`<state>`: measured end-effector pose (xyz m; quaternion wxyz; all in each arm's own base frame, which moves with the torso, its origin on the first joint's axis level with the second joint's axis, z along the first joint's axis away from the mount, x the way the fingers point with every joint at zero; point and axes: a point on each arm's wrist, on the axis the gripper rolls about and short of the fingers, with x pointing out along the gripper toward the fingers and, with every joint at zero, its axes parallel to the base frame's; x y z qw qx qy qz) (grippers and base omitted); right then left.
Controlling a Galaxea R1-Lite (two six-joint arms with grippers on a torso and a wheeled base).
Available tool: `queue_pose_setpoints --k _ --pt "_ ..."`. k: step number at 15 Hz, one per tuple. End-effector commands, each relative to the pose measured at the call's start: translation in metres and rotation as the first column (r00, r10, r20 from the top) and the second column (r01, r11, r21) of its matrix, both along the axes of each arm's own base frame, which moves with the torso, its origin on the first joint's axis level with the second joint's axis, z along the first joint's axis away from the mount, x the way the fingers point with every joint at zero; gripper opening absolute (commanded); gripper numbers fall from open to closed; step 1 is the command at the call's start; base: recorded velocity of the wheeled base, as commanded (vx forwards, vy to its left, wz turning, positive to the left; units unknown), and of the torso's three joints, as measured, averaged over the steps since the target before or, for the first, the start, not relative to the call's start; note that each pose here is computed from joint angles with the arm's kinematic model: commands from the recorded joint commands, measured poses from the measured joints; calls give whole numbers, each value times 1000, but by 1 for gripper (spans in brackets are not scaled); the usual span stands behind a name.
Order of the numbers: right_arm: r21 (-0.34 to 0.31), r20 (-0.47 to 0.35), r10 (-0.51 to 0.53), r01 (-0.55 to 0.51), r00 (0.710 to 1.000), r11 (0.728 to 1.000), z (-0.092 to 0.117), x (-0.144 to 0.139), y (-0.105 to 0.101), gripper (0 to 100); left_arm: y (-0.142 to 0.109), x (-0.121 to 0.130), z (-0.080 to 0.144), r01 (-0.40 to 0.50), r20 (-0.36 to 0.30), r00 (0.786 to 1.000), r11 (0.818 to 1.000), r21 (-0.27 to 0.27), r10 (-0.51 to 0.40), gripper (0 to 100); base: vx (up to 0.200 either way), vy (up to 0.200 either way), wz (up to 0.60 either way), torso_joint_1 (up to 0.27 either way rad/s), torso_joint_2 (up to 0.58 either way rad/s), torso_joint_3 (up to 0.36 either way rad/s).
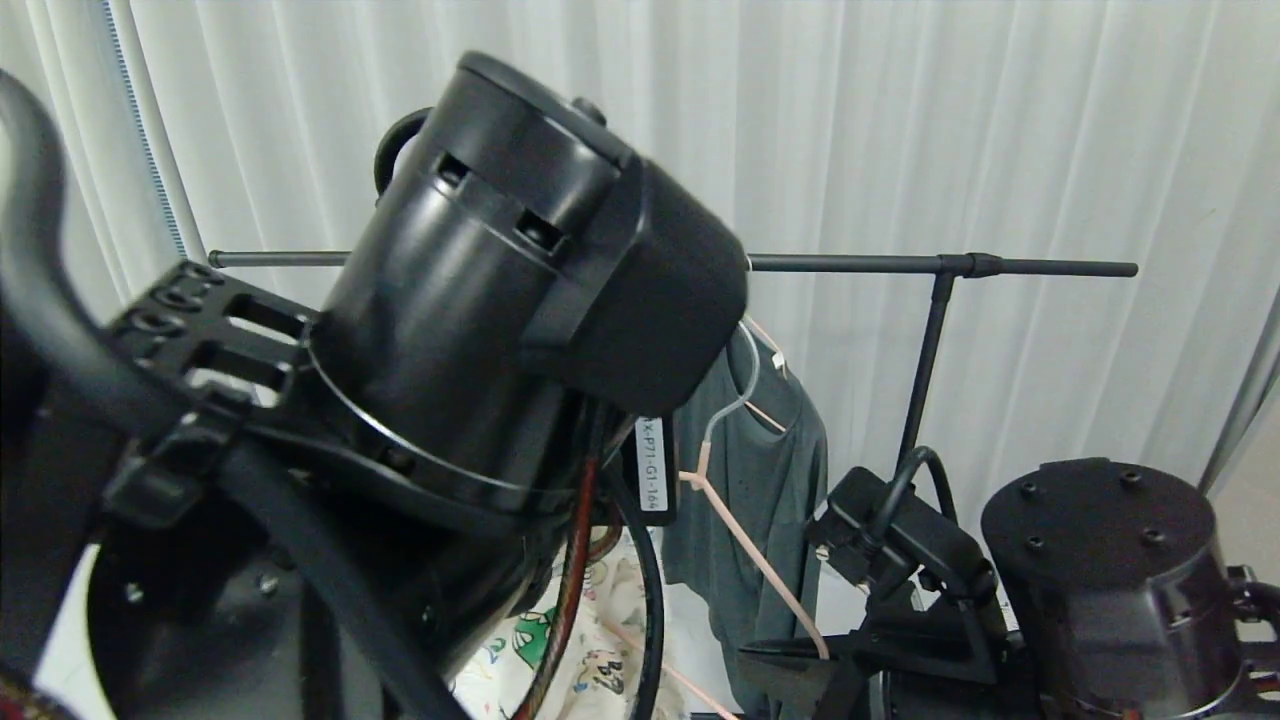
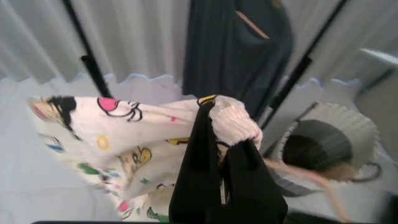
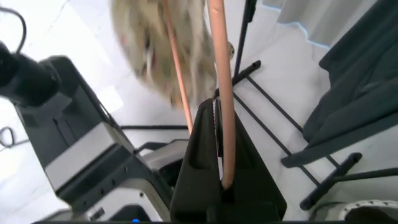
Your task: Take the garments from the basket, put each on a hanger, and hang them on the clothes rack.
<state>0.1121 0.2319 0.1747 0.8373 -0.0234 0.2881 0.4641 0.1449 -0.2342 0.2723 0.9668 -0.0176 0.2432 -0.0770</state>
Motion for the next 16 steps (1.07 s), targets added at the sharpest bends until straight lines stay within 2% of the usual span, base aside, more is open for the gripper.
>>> queue_pose_setpoints --k 1,4,7,8,12,14,16 --pt "-22 -13 3 -3 1000 1000 -7 2 10 0 -2 -11 7 40 12 999 999 -25 -40 0 0 0 0 0 0 0" --pt "-13 -9 -1 1 1000 1000 -5 2 11 0 2 -20 11 98 -5 995 994 -49 -98 0 0 0 0 0 0 0" --pt "-7 11 -26 26 1000 1000 -2 2 9 0 7 -22 12 96 -2 995 994 -50 -96 0 0 0 0 0 0 0" --pt "-4 19 -39 39 999 999 0 2 7 0 8 -22 10 91 -4 996 995 -45 -91 100 0 0 0 0 0 0" --pt "18 56 -99 99 993 995 7 4 2 0 21 -23 8 70 -2 998 997 -30 -70 100 0 0 0 0 0 0" --pt "64 91 -140 135 986 989 11 7 3 0 26 -27 5 75 -6 997 997 -22 -75 100 0 0 0 0 0 0" --pt "76 102 -159 152 982 985 12 9 3 0 27 -30 5 80 -5 997 997 -21 -80 100 0 0 0 0 0 0"
